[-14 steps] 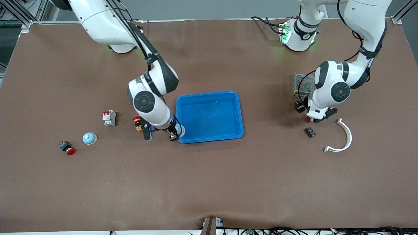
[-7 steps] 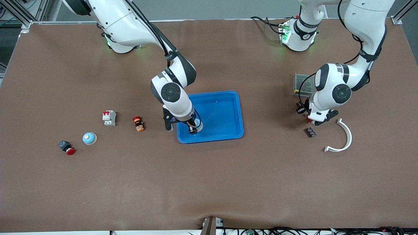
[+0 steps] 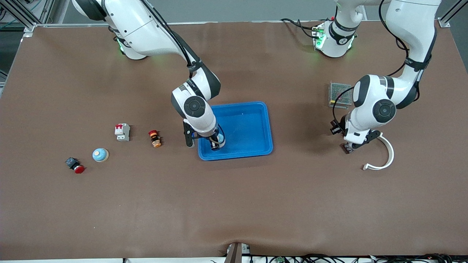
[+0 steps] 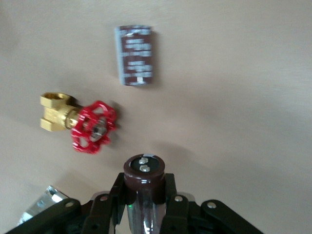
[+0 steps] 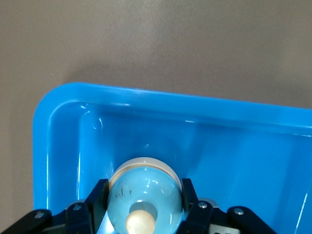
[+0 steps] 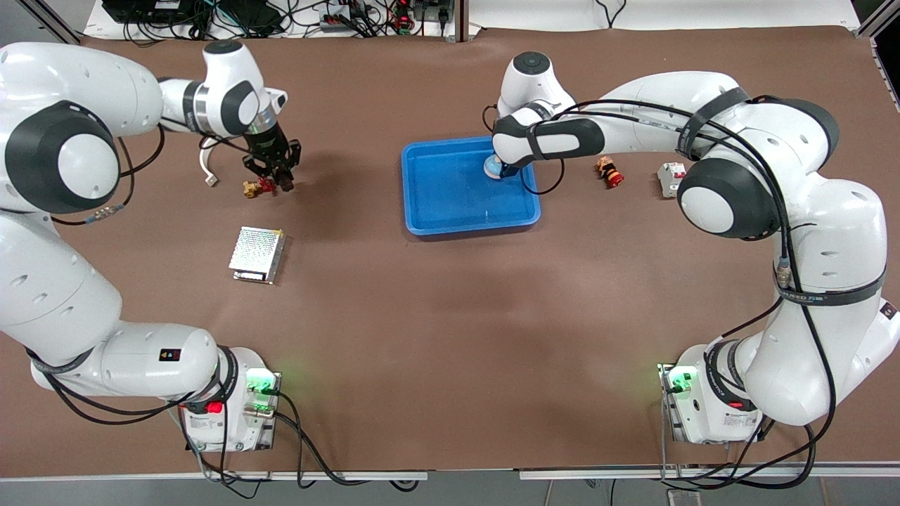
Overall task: Place electrolytic capacitor and blue bell in tray
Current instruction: 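Lower the bell into the tray while the left gripper lifts the capacitor, then withdraw the right gripper while the left gripper carries the capacitor toward the tray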
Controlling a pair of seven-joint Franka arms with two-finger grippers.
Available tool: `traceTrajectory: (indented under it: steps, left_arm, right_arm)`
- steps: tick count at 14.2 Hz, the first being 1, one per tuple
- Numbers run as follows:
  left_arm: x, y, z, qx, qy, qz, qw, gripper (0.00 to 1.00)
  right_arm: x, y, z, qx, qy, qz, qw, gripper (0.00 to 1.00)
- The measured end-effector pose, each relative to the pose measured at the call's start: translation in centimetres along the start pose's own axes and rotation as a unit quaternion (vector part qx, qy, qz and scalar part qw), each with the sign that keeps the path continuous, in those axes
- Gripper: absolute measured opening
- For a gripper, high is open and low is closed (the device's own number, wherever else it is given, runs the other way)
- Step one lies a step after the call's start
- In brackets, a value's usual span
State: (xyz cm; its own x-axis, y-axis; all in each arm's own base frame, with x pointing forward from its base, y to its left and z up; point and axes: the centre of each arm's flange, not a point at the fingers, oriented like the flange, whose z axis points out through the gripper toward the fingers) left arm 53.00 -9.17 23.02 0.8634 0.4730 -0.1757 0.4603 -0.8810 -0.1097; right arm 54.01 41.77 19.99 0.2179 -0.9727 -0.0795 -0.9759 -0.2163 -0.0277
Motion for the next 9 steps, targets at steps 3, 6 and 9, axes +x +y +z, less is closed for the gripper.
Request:
traceTrajectory:
  steps: [3, 6, 9]
  left_arm:
    - [-1.4, 3.6, -2.0, -0.001, 0.011, -0.006, 1.0, 0.35]
    - [-2.2, 5.7, -3.4, -0.009, 0.024, -0.007, 1.0, 0.35]
    - [-3.6, 8.3, -4.7, -0.016, 0.036, -0.004, 0.999, 0.35]
  right_arm:
    - [0.5, 0.1, 0.7, -0.001, 0.01, -0.006, 1.0, 0.65]
    - [0.4, 0.1, 1.0, 0.001, 0.014, -0.012, 1.0, 0.72]
    - [0.4, 0.1, 0.9, 0.001, 0.019, -0.025, 1.0, 0.99]
